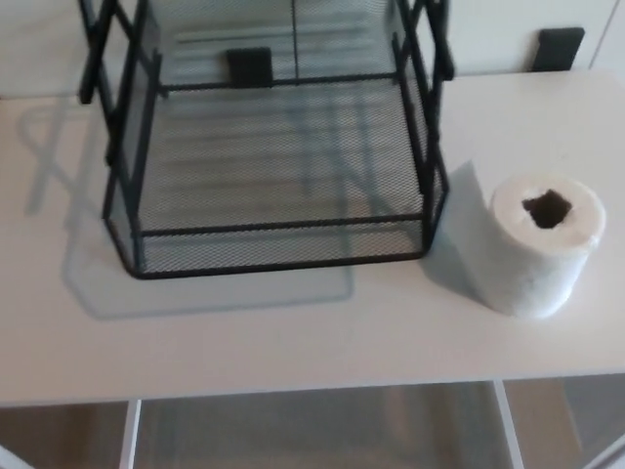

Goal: The robot walks towards a desk on which a file tray is kept in the middle and a toilet paper roll is kept on its right. The robot uses its right hand to hook on finger in the gap of the roll and grabs it, lifts it and places it on the tray.

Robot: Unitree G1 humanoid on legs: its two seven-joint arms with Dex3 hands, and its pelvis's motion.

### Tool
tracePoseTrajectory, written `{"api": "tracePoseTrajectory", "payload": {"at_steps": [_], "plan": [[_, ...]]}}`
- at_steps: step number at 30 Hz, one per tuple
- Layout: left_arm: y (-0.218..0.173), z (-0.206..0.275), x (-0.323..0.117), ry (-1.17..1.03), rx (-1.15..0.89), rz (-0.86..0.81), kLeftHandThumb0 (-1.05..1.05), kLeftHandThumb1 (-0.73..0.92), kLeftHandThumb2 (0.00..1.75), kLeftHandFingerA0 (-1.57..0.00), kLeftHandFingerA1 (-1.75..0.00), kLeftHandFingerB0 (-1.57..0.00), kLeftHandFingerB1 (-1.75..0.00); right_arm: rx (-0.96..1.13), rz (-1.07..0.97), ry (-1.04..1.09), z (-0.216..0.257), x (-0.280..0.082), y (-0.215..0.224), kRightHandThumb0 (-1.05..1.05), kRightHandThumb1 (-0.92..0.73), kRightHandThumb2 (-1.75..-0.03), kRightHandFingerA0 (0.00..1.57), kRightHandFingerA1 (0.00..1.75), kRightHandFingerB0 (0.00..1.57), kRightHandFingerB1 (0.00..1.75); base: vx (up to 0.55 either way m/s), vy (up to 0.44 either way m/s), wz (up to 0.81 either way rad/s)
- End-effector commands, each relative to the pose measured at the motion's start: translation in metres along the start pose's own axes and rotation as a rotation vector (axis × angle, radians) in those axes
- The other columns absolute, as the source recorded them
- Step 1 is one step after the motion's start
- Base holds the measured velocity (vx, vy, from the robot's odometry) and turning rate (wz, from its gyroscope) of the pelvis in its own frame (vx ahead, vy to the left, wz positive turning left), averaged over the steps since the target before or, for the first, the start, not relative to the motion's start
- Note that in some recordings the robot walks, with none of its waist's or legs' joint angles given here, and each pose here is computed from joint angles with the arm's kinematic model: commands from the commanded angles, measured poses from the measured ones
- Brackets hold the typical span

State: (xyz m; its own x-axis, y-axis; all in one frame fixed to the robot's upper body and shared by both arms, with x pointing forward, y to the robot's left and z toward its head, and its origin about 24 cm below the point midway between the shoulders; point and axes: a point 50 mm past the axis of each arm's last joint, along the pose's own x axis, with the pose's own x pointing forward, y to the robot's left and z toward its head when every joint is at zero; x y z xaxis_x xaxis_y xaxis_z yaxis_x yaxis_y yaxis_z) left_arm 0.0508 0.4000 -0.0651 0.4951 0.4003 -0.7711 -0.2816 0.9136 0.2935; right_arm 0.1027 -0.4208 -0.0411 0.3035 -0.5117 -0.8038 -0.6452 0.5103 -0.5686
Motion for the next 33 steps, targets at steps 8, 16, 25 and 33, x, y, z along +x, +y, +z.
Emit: {"api": "tracePoseTrajectory", "payload": {"at_steps": [8,16,25,33], "plan": [[0.009,0.012,-0.001,-0.050,-0.047,0.055,-0.84,0.83,0.65,-0.31,-0.40,-0.21,-0.30,1.230,-0.391,-0.545,0.000,-0.026,-0.096,-0.67,-0.48,-0.82,0.15,0.53,0.00,0.14,0.05,0.062,-0.07],[0.011,0.011,-0.004,-0.058,-0.091,0.064,-0.84,0.82,0.65,-0.36,-0.40,-0.22,-0.31,1.184,-0.466,-0.631,0.005,-0.038,-0.114,-0.62,-0.49,-0.84,0.10,0.50,0.00,0.15,0.08,0.129,0.04],[0.008,0.008,-0.003,-0.057,-0.095,0.057,-0.85,0.81,0.65,-0.31,-0.42,-0.22,-0.30,1.030,-0.647,-0.876,0.026,-0.082,-0.175,-0.92,-0.38,-0.86,0.30,0.84,0.01,0.71,0.00,0.003,0.01],[0.014,0.011,-0.006,-0.067,-0.123,0.071,-0.84,0.65,1.01,-0.26,-0.52,-0.13,-0.42,1.047,-0.669,-0.798,0.017,-0.068,-0.161,-0.82,-0.30,-0.76,0.31,0.81,0.00,0.70,0.00,-0.002,0.02]]}}
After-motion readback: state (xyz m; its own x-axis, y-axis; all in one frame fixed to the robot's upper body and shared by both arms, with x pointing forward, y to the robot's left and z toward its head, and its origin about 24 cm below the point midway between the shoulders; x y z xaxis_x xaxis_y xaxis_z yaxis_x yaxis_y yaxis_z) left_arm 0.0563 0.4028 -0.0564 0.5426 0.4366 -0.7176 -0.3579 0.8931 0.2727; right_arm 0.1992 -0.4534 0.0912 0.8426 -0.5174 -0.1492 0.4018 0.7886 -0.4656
